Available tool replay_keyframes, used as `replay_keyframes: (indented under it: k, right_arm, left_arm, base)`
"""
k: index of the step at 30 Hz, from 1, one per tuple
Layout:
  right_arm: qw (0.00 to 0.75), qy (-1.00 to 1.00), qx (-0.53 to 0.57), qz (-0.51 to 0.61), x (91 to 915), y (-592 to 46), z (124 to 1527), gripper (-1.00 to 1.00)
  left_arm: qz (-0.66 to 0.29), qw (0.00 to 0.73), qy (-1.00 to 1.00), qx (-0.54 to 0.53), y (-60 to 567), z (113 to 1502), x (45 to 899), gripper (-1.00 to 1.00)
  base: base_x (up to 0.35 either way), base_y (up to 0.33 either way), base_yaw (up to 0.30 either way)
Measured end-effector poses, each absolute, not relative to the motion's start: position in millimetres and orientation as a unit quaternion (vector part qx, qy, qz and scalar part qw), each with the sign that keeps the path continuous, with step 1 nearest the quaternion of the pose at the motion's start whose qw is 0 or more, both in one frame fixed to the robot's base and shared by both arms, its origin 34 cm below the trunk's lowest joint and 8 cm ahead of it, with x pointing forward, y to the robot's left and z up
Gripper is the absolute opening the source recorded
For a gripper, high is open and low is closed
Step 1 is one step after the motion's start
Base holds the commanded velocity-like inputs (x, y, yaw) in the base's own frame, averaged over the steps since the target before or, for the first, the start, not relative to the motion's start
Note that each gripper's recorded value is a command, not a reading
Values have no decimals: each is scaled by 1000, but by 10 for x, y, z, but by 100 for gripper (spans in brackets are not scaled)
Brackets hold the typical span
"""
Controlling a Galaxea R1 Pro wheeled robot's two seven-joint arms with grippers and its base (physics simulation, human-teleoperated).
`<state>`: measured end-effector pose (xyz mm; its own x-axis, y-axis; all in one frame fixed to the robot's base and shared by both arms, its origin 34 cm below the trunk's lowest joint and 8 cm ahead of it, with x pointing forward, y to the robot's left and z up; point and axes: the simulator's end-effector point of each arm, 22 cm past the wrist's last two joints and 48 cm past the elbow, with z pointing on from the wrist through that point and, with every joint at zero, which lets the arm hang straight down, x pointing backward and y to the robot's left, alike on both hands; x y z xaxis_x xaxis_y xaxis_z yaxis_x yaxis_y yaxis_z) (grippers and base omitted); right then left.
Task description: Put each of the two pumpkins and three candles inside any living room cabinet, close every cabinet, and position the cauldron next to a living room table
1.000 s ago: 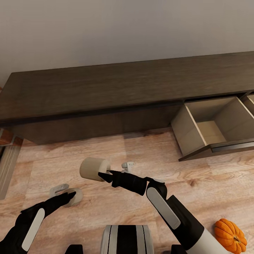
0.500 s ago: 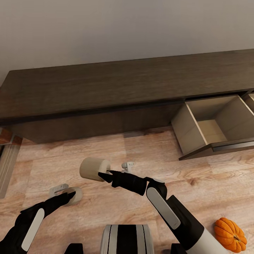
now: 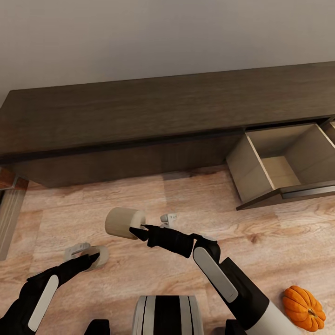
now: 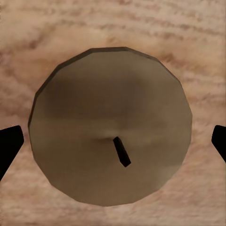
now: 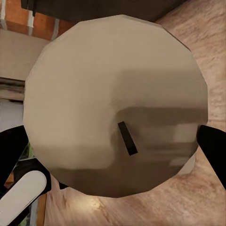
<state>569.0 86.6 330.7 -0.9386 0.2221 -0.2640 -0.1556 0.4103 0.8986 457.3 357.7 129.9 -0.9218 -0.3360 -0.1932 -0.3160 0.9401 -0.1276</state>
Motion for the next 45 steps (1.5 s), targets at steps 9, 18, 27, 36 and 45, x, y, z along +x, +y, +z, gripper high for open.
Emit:
replay_keyframes:
  k: [9, 18, 27, 36, 45]
  right_arm:
    - [162, 825, 23, 540, 5622, 877, 3183, -100]
    - [161, 826, 23, 540, 5612, 880, 3172, -100]
    - [161, 826, 23, 540, 5610, 883, 3174, -100]
    - [161, 826, 23, 540, 5612, 878, 3169, -100]
    - [161, 826, 23, 540, 5612, 878, 3168, -100]
  left_arm:
    - [-30, 102, 977, -183, 3736, 1251, 4506, 100]
    - [-25, 103, 977, -187, 3785, 1256, 4502, 100]
    - [-33, 106, 976, -187, 3745, 1260, 4521, 100]
    - [-36, 107, 976, -187, 3729, 1263, 4532, 100]
    - [-37, 106, 976, -187, 3711, 1259, 4530, 100]
  base:
    - [0, 0, 0]
    - [0, 0, 0]
    - [0, 0, 0]
    - [0, 0, 0]
    - [0, 0, 0]
